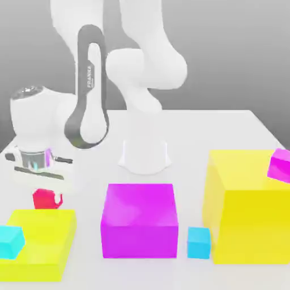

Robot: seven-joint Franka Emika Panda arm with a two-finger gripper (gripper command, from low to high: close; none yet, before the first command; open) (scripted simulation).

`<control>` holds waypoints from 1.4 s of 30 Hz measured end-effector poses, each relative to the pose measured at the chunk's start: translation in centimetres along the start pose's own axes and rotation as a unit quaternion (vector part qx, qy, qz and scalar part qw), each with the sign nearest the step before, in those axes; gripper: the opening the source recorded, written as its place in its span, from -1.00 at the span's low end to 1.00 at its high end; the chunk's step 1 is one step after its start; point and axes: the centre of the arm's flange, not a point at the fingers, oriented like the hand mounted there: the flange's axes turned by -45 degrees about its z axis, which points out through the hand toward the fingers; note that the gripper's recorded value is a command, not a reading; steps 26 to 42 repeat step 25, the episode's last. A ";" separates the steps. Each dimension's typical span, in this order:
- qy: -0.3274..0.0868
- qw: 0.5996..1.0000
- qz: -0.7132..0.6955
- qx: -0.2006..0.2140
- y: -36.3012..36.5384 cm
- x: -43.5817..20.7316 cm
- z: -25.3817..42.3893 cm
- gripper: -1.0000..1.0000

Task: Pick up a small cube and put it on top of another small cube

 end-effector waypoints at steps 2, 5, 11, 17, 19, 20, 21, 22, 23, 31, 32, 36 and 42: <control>-0.001 1.000 -0.006 0.002 -0.1 0.4 -1.1 -1.00; -0.003 0.999 -0.046 0.002 0.0 3.4 -2.7 -1.00; -0.005 0.990 -0.141 0.003 -0.3 10.6 -6.6 -1.00; -0.001 0.972 -0.234 0.003 -2.2 16.9 -10.8 -1.00; 0.000 0.971 -0.241 0.003 -2.3 17.5 -8.9 -1.00; 0.000 0.970 -0.241 0.003 -2.3 17.5 -7.5 -1.00; 0.000 0.970 -0.242 0.003 -2.3 17.5 -6.2 1.00; 0.000 0.970 -0.242 0.003 -2.3 17.5 -6.2 1.00; 0.000 0.970 -0.242 0.003 -2.3 17.5 -6.2 1.00; 0.000 0.970 -0.242 0.003 -2.3 17.5 -6.2 1.00; 0.000 0.970 -0.242 0.003 -2.3 17.5 -6.2 1.00; 0.000 0.970 -0.242 0.003 -2.3 17.5 -6.2 1.00; 0.000 0.970 -0.242 0.003 -2.3 17.5 -6.2 1.00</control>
